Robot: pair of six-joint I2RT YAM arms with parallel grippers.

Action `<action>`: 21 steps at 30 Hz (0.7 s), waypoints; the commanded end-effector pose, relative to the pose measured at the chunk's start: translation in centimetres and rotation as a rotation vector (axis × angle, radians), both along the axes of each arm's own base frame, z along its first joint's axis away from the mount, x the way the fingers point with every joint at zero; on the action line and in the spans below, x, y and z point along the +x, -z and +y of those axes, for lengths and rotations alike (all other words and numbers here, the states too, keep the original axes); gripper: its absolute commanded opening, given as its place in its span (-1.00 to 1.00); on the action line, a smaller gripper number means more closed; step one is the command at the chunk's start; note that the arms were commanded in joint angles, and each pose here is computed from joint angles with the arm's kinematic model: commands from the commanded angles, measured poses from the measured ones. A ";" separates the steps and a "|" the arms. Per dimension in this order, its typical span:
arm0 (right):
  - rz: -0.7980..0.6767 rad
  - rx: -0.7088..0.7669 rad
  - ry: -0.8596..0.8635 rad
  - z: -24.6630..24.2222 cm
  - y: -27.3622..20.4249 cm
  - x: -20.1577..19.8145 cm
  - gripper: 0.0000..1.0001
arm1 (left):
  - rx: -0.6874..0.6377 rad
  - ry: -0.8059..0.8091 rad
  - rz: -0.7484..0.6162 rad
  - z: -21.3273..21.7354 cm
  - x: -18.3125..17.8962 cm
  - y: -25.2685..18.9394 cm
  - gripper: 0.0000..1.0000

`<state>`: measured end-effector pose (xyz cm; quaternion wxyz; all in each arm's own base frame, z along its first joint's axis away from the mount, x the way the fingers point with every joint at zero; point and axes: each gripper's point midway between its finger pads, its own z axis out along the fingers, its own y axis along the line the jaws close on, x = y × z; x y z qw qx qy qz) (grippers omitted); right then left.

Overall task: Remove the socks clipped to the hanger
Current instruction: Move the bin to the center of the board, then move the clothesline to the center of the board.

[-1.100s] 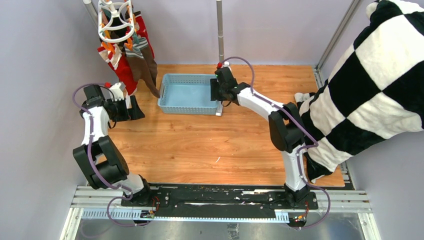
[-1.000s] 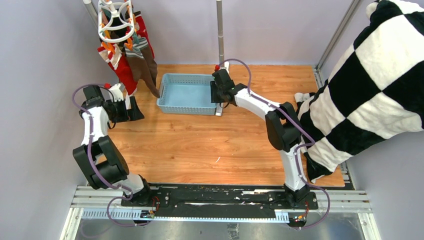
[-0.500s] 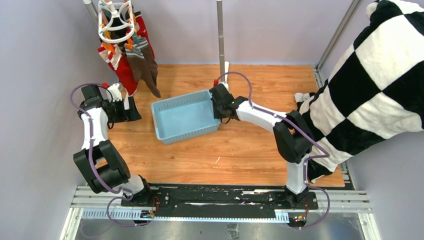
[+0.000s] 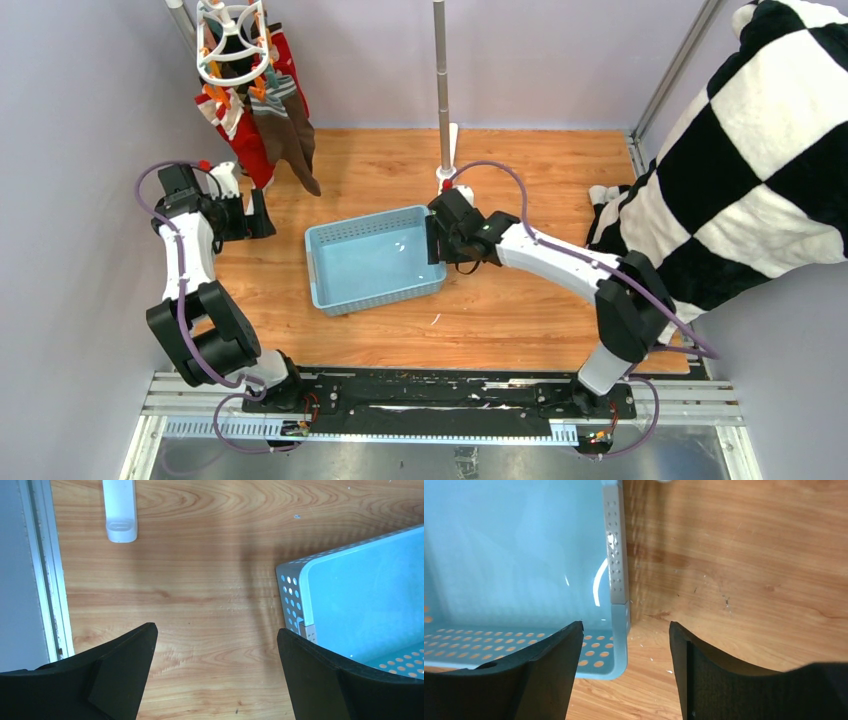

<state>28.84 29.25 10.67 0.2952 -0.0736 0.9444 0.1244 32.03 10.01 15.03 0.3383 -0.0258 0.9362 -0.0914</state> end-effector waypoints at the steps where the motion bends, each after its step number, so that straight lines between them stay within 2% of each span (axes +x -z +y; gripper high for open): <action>1: -0.103 0.046 0.015 -1.1 -5.4 2.1 0.42 | 0.041 0.007 -0.026 0.8 0.3 -1.2 0.99; 5: -0.196 0.028 0.092 -2.2 -7.7 7.2 0.44 | 0.040 0.003 -0.018 0.8 0.2 -0.9 0.99; 13: -0.186 -0.038 0.225 -2.6 -3.5 18.9 0.37 | 0.041 0.024 -0.001 0.1 -1.2 -0.1 0.99; 17: -0.162 -0.086 0.234 -1.4 0.2 21.8 0.36 | 0.062 0.020 0.015 0.7 -1.4 0.0 0.99; 21: -0.142 -0.089 0.236 -0.6 2.5 22.9 0.35 | 0.060 0.021 0.022 0.8 -1.5 0.0 0.99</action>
